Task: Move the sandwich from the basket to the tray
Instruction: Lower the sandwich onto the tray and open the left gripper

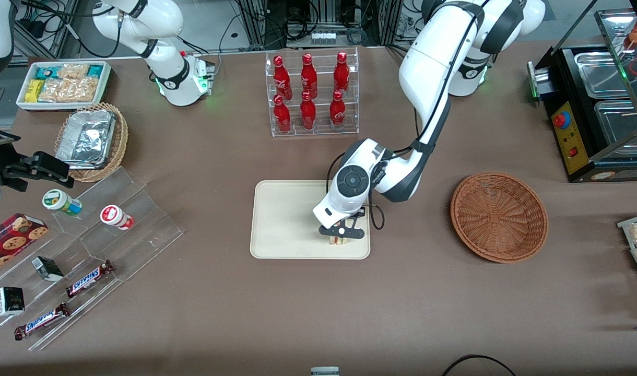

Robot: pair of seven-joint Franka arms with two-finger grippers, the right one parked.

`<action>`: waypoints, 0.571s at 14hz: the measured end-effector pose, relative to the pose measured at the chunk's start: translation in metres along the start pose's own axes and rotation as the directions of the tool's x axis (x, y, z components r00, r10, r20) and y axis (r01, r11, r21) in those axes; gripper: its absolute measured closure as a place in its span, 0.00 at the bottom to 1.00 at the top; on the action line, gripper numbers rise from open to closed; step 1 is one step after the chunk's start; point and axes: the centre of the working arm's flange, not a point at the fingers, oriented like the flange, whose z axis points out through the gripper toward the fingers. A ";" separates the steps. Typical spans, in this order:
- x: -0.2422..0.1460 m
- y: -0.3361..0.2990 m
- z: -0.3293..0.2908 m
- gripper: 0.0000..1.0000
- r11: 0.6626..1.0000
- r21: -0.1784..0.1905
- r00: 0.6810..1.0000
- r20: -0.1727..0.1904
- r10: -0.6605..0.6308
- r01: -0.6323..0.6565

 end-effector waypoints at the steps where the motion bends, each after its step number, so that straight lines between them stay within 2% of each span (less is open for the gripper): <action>1: 0.000 0.000 0.000 0.53 1.000 0.003 1.000 0.006 0.000 0.000; 6: 0.003 -0.001 -0.012 0.05 1.000 0.011 1.000 0.014 -0.003 0.003; 7: 0.005 -0.006 -0.026 0.00 1.000 0.026 0.999 0.031 -0.010 0.009; 8: 0.007 -0.014 -0.046 0.00 0.999 0.038 0.999 0.044 -0.023 0.021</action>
